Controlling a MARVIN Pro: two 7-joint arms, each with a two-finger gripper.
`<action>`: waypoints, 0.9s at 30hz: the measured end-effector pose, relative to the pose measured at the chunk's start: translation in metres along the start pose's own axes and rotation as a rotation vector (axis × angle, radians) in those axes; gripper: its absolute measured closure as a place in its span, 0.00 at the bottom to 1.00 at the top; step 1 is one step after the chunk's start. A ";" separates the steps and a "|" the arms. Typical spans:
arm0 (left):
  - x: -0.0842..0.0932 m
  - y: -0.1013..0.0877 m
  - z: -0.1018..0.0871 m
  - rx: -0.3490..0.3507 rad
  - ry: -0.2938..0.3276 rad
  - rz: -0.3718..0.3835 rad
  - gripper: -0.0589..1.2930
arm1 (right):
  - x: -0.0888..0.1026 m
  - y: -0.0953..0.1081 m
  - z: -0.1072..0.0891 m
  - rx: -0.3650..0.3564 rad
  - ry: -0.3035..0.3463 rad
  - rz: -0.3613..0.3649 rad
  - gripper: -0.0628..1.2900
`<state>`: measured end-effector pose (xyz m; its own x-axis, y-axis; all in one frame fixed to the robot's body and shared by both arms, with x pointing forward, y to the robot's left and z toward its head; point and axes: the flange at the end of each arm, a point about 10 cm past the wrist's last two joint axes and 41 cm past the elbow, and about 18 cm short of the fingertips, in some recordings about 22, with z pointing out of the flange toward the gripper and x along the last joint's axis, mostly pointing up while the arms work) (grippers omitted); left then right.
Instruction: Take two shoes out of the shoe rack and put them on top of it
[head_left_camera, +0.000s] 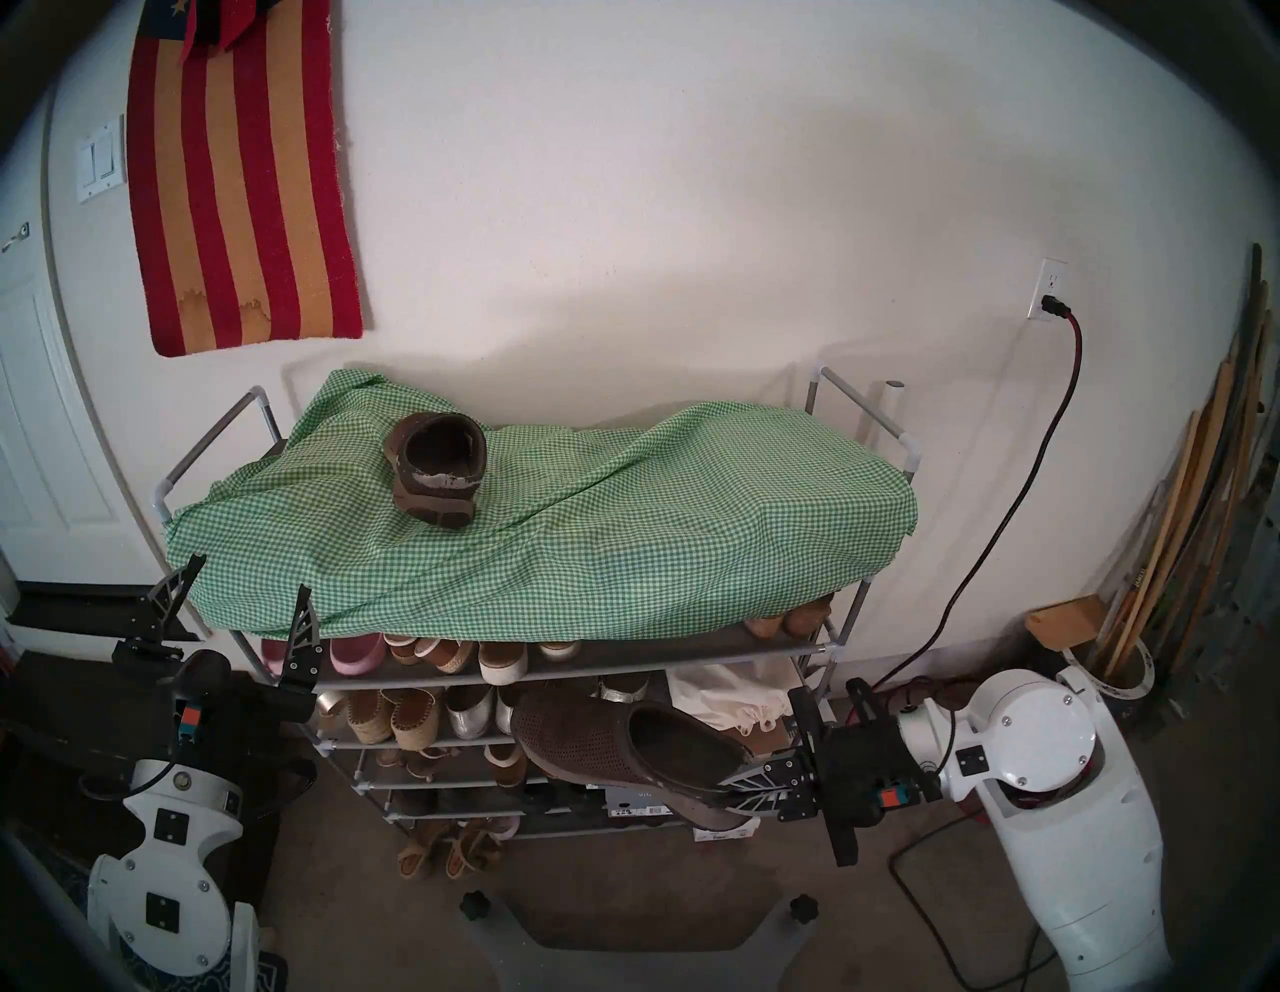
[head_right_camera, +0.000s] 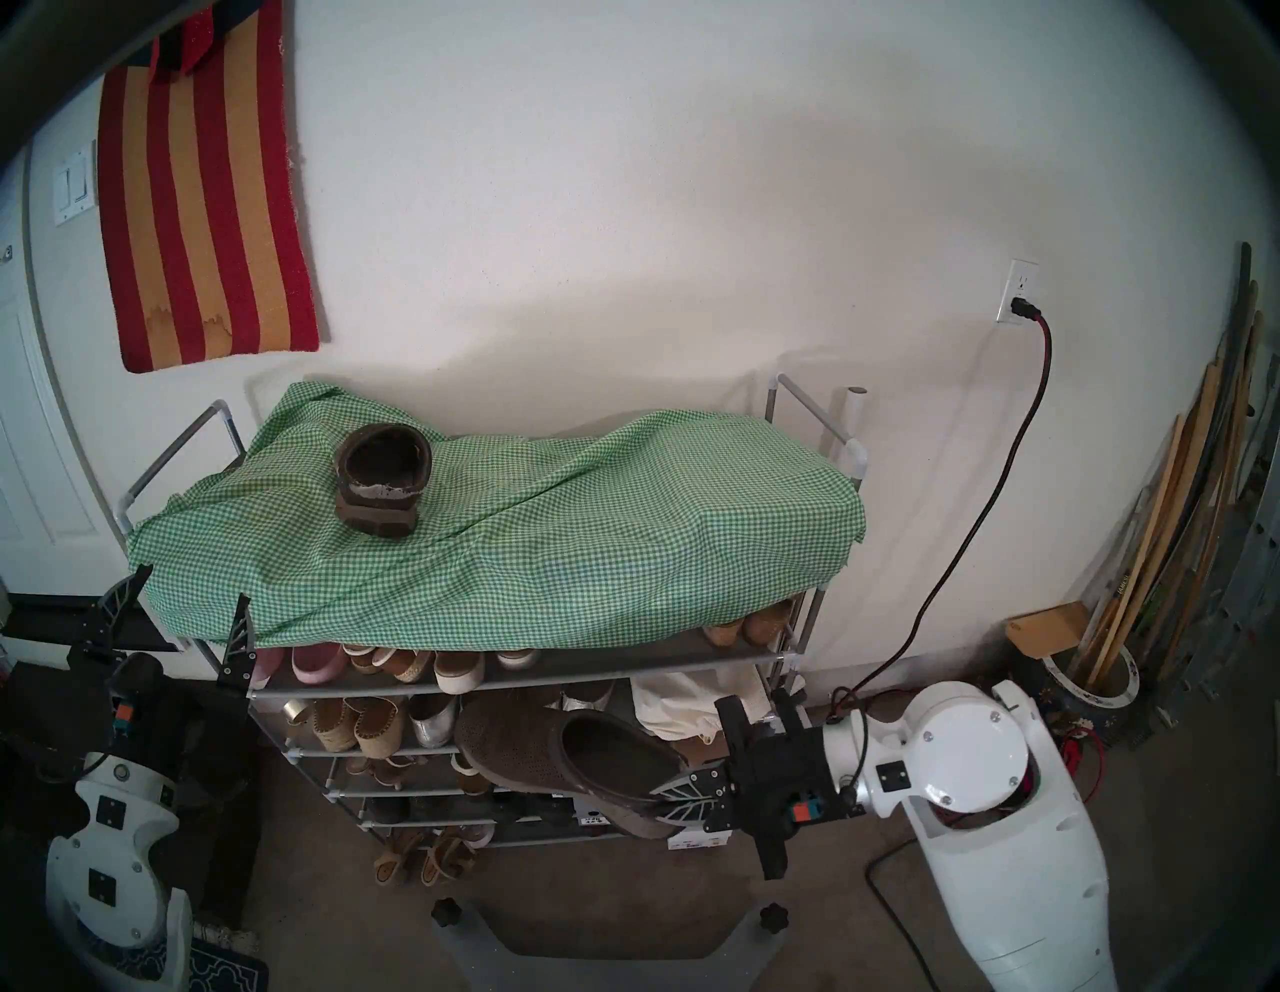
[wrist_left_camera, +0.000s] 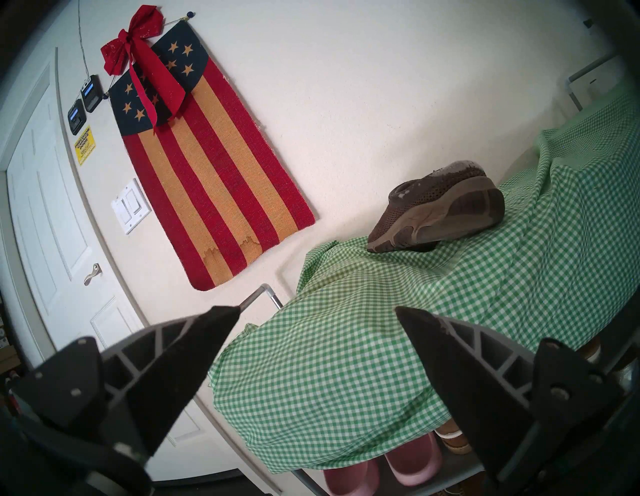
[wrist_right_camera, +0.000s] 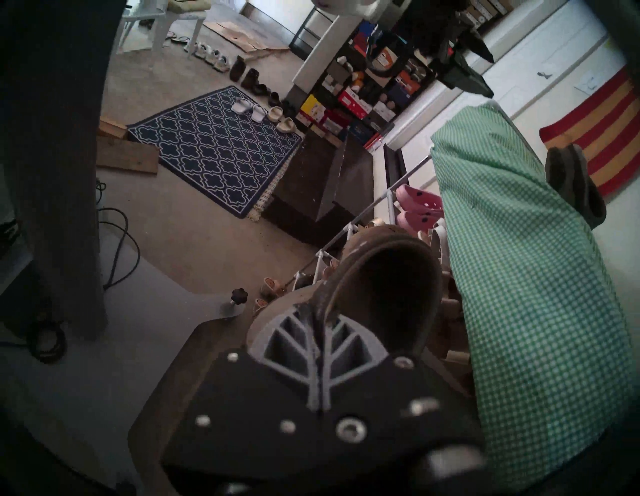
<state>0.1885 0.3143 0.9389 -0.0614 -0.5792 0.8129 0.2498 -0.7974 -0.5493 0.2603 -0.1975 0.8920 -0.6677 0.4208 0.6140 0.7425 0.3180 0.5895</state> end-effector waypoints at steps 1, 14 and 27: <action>0.000 0.000 0.000 0.000 0.000 0.000 0.02 | 0.002 0.001 -0.002 0.006 0.005 0.000 0.97; 0.000 0.000 0.000 0.000 0.000 0.000 0.02 | 0.032 0.031 -0.039 0.042 0.073 -0.009 0.97; 0.000 0.000 0.000 0.000 0.000 0.000 0.02 | 0.048 0.071 -0.077 0.028 0.087 -0.050 0.97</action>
<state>0.1885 0.3143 0.9389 -0.0613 -0.5790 0.8130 0.2501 -0.7975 -0.5491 0.2772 -0.2206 1.0040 -0.7054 0.3285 0.6280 0.7082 0.3607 0.6069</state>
